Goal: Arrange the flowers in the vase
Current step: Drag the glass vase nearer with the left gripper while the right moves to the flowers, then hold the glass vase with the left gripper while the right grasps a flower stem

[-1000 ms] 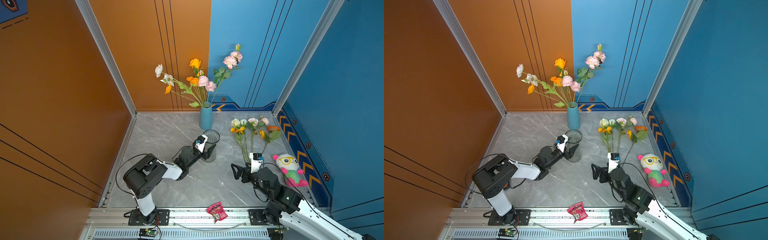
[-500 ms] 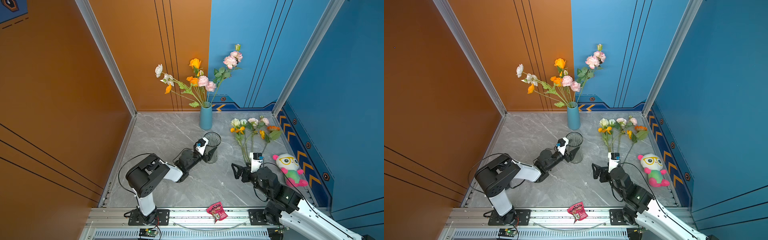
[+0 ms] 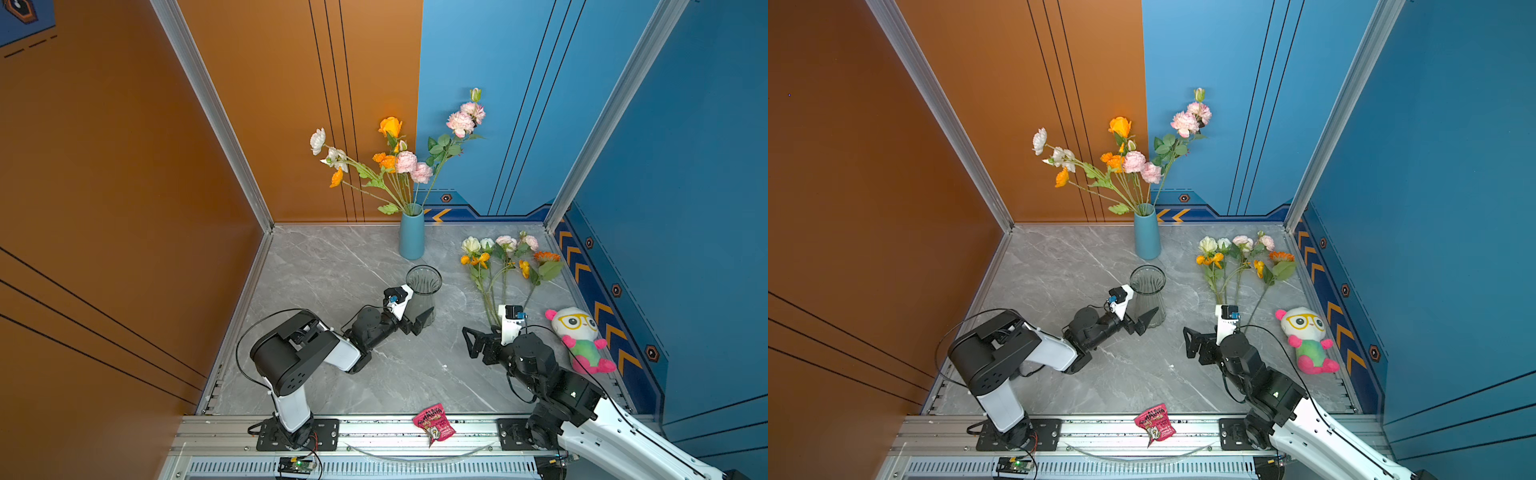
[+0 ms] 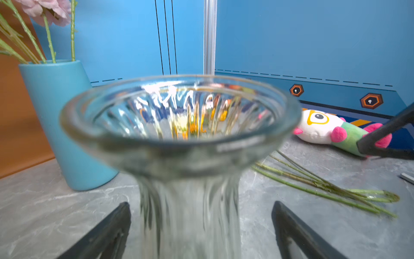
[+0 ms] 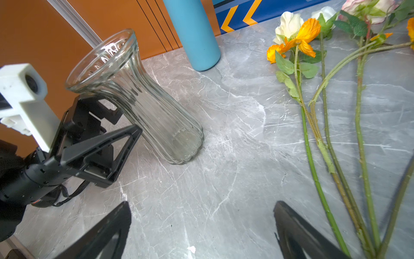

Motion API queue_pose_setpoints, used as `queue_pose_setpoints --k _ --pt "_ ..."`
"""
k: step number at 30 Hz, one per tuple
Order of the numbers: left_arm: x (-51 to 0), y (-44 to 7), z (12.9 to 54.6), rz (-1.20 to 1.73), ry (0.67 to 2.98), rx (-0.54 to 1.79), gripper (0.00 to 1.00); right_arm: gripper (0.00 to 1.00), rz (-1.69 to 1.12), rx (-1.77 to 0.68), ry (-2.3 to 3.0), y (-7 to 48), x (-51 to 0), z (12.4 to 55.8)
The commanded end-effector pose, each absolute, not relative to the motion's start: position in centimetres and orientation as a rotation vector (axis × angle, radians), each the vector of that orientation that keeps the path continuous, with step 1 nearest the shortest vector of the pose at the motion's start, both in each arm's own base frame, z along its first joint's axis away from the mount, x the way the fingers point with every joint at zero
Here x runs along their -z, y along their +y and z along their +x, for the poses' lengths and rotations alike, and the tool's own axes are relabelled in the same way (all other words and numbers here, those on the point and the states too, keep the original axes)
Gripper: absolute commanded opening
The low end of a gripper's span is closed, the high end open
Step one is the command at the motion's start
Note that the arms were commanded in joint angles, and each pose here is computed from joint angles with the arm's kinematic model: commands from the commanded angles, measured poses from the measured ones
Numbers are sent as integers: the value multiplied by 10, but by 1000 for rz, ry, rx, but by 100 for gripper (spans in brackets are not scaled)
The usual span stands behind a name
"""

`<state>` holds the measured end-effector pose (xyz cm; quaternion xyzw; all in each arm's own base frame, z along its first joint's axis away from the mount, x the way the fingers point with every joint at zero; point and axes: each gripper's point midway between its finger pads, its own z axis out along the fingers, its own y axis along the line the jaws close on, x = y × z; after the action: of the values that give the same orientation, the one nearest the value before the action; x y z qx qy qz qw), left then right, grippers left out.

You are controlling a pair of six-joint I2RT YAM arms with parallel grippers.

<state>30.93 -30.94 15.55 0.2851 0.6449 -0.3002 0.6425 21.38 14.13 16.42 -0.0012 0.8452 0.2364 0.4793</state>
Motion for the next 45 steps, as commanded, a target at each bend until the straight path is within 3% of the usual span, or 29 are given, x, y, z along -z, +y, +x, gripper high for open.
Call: queue_pose_setpoints --k 1,10,19,25,30,37,40,45 --pt "-162 -297 296 613 1464 675 98 100 62 -532 2119 129 -157 217" --pt "-150 -261 249 576 1647 605 98 100 218 -491 2250 103 -150 241" --pt "-218 -257 211 940 1766 347 98 95 657 -409 2377 34 -131 269" --pt "-258 -297 203 1304 1697 362 98 83 759 -298 2488 3 -105 272" --pt "-280 -339 214 1537 1501 407 98 75 795 -107 2489 -31 -105 285" --pt "-288 -372 252 1452 1601 779 98 58 773 49 2583 -61 -91 329" --pt "-276 -370 256 1412 1625 806 98 48 780 58 2607 -70 -84 352" --pt "-273 -369 241 1395 1525 716 98 43 774 77 2631 -76 -72 382"
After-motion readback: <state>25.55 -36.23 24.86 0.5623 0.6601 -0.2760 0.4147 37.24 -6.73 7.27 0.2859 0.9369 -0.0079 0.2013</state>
